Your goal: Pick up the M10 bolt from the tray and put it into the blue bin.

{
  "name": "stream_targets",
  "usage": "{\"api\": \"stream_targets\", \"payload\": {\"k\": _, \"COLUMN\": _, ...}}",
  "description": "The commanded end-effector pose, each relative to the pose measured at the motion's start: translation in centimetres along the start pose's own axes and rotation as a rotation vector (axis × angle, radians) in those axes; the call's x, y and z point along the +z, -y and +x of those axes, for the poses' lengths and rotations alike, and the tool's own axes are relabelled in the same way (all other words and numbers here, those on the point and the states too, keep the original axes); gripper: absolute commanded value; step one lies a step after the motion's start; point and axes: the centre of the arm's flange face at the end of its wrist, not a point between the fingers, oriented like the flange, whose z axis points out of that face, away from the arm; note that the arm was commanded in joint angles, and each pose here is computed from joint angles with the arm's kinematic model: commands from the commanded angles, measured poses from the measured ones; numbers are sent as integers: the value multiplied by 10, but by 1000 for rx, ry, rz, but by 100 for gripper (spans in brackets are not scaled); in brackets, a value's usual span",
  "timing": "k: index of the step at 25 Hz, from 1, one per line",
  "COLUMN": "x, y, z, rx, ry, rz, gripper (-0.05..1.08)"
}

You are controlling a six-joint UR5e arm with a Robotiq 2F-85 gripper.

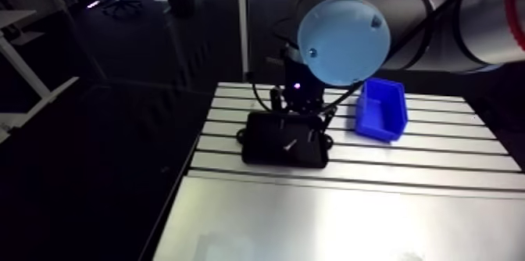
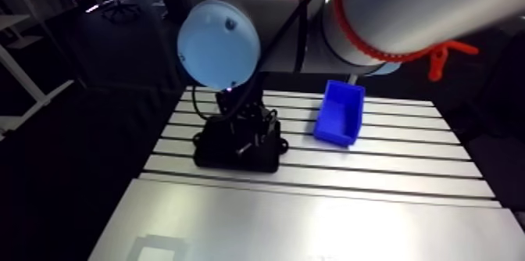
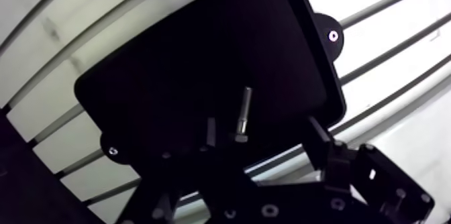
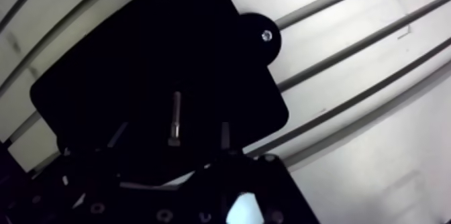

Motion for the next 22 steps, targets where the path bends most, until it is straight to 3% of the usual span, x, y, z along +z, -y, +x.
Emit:
{"api": "stream_targets", "payload": {"k": 1, "x": 14, "y": 2, "z": 3, "rx": 0, "ry": 8, "rz": -5, "gripper": 32}}
{"api": "stream_targets", "payload": {"k": 22, "x": 27, "y": 1, "z": 0, "rx": -1, "ry": 29, "rz": -18, "gripper": 40}}
